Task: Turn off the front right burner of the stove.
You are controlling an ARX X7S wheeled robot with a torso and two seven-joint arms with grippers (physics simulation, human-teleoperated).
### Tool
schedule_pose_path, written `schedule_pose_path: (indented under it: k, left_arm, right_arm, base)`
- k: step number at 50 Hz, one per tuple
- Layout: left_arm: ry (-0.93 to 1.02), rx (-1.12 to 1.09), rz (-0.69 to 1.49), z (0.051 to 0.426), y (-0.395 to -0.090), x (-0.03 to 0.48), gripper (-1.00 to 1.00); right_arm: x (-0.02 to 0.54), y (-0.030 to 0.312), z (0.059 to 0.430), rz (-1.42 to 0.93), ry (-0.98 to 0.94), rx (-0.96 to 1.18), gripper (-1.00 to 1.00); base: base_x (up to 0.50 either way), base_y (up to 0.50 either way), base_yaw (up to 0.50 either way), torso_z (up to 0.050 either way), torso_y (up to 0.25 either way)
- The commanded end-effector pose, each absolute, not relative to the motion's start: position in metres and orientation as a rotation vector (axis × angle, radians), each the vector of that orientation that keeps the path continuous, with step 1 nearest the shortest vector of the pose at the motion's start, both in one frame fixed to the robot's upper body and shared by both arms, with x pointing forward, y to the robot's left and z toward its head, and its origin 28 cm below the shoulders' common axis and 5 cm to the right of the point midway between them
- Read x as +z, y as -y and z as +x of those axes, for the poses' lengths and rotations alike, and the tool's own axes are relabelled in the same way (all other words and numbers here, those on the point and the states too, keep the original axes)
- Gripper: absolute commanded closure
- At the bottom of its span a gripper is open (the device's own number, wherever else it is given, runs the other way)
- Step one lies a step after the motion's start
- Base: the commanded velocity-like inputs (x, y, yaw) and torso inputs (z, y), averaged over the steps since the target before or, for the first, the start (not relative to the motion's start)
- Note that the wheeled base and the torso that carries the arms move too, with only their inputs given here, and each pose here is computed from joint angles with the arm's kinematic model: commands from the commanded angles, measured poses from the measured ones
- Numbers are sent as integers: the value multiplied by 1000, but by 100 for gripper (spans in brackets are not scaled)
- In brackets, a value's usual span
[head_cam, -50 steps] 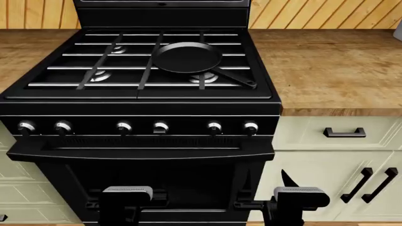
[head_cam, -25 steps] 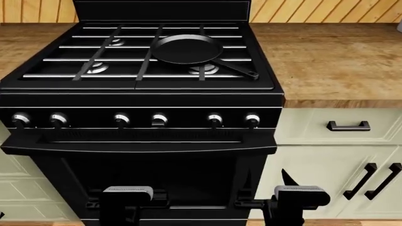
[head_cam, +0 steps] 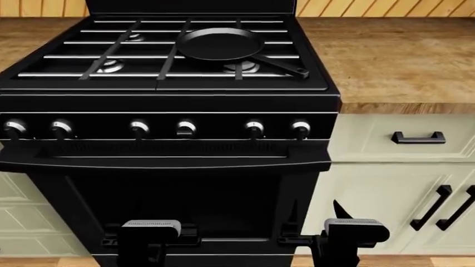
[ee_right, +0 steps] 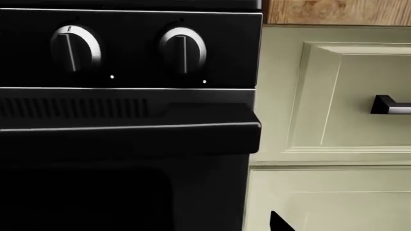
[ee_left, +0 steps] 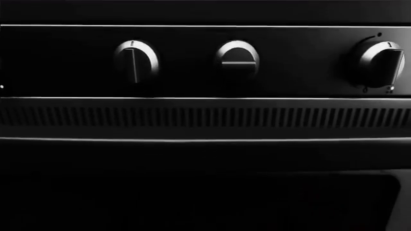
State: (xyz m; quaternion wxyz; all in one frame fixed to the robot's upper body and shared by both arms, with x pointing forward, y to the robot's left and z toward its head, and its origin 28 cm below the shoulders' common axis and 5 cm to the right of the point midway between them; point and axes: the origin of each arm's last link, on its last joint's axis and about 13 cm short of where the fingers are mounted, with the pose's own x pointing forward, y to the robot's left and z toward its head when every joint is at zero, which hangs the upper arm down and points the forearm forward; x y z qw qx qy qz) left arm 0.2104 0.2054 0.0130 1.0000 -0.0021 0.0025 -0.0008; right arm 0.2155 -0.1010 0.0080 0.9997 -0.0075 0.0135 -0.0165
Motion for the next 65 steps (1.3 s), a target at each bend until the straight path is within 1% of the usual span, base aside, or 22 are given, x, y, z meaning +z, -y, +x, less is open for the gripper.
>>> schedule_pose_path:
  k: [1, 7, 28, 44, 65]
  left_arm:
    - [-5, -2, -4, 210, -205, 13, -100]
    - [-4, 1, -11, 210, -205, 13, -100]
    - [-2, 2, -15, 210, -205, 13, -100]
    - [-2, 1, -14, 210, -205, 13, -100]
    - [-7, 0, -16, 210, -205, 13, -100]
  right_arm:
    - [6, 101, 216, -19, -33, -36, -100]
    - [5, 101, 216, -20, -36, -34, -100]
    - [5, 100, 216, -33, -32, -27, -100]
    - [4, 100, 216, -31, -35, -31, -100]
    - [3, 103, 213, -22, -32, -58, -100]
  base:
    - [0, 0, 0, -50, 0]
    - [0, 0, 0, -43, 0]
    - [0, 14, 0, 0, 0]
    - [0, 495, 0, 0, 0]
    - [0, 6, 0, 0, 0]
